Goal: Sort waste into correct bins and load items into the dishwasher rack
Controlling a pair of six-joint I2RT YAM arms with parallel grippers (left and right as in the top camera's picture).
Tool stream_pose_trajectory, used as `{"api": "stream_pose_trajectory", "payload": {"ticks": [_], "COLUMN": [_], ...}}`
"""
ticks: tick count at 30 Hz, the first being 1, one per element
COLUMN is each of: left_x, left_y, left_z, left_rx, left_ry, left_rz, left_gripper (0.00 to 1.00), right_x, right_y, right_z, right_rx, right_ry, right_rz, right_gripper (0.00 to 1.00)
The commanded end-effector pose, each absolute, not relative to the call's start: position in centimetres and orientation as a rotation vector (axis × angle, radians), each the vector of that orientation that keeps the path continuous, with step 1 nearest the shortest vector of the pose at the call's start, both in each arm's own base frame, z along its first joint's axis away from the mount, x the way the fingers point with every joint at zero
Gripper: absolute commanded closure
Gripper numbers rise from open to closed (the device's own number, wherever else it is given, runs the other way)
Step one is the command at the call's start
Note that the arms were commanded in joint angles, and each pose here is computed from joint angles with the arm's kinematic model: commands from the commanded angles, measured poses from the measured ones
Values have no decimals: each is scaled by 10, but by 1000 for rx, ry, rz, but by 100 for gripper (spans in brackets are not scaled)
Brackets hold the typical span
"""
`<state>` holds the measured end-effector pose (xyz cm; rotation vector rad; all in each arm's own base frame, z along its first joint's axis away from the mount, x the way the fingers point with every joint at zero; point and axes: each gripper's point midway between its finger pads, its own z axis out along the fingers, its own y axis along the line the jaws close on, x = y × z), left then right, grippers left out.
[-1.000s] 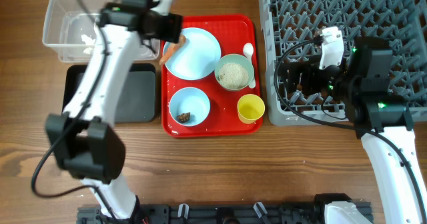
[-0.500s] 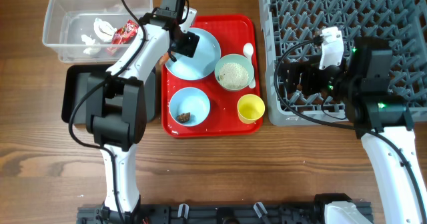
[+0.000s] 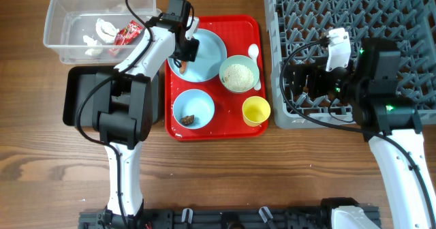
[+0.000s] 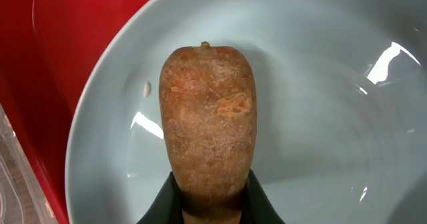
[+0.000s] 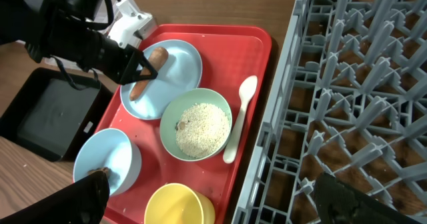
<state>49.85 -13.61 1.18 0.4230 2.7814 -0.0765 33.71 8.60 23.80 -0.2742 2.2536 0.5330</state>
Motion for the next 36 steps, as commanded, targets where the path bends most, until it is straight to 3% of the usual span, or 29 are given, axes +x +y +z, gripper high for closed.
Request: {"api": "stream_pose_trajectory", "payload": {"ticks": [1, 7, 9, 11, 16, 24, 26, 29, 31, 36], "left_x": [504, 479, 444, 411, 361, 341, 339, 336, 342, 388], "left_y": [-139, -126, -81, -35, 45, 57, 57, 56, 53, 20], "left_z": [55, 198, 235, 243, 189, 35, 18, 14, 20, 98], "left_rx": [280, 111, -156, -414, -975, -1450, -1483, -1443, -1362, -740], "left_ry": [2740, 2584, 2592, 2637, 2743, 2537, 2489, 2517, 2550, 2618], "left_rz": [-132, -185, -91, 5, 112, 76, 54, 55, 26, -249], "left_gripper": [96, 95, 90, 95, 96, 90, 87, 46, 31, 17], "right_x": [340, 340, 339, 338, 338, 338, 337, 336, 336, 336], "right_y": [89, 89, 89, 89, 89, 89, 89, 89, 89, 89], "right_z": [247, 247, 246, 245, 245, 244, 244, 243, 243, 243], "right_rx": [-299, -299, -297, -300, -300, -299, -299, -297, -297, -296], "right_ry": [2228, 2229, 2236, 2239, 2239, 2243, 2248, 2254, 2254, 2254], "right_rz": [543, 543, 545, 544, 544, 544, 546, 547, 548, 547], "right_gripper": [0, 0, 0, 1, 0, 0, 0, 0, 0, 0]}}
